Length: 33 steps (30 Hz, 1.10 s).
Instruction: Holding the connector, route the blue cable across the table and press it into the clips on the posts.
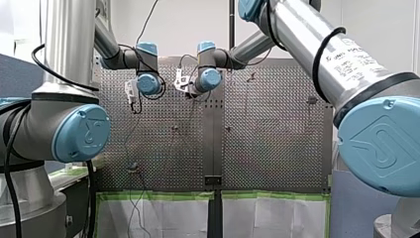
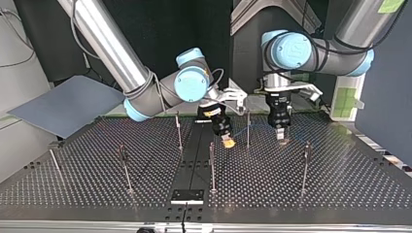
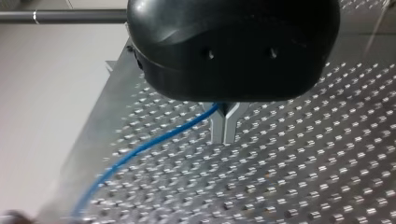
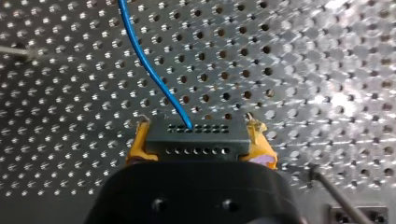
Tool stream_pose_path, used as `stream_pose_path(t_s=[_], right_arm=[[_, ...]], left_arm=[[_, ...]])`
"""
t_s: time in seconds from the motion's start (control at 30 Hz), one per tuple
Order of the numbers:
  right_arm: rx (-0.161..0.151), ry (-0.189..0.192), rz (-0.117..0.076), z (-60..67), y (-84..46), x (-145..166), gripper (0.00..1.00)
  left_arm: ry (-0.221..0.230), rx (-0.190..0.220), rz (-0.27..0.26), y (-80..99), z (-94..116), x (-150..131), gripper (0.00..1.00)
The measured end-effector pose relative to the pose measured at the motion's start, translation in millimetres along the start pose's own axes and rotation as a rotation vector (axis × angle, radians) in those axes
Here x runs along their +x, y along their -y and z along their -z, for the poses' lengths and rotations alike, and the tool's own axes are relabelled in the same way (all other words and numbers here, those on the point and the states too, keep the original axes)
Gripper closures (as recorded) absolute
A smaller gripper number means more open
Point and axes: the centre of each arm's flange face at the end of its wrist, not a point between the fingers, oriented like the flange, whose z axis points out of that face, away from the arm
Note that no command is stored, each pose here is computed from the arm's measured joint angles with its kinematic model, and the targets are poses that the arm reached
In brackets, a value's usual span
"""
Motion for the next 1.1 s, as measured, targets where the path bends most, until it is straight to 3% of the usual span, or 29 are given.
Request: stream_pose_path(t_s=[0.33,0.53,0.73,0.97,1.1], right_arm=[[-0.018,0.069,0.002,7.8,-10.9,-36,1.0],[-0.029,0.116,0.019,15.2,-16.3,-61,1.0],[-0.03,0.143,0.041,19.7,-17.1,-76,1.0],[-0.035,0.176,0.069,14.0,-22.8,-102,1.0],[-0.04,0.194,0.08,9.6,-28.1,-119,1.0]], left_arm=[[-0.071,-0.03,-0.019,-14.1,15,64,1.0],[-0.119,-0.046,-0.035,-24.2,27,102,1.0],[-0.154,-0.018,-0.038,-28.4,42,128,1.0],[-0.237,0.009,-0.042,-35.8,69,172,1.0],[-0.24,0.023,-0.022,-34.9,69,182,1.0]])
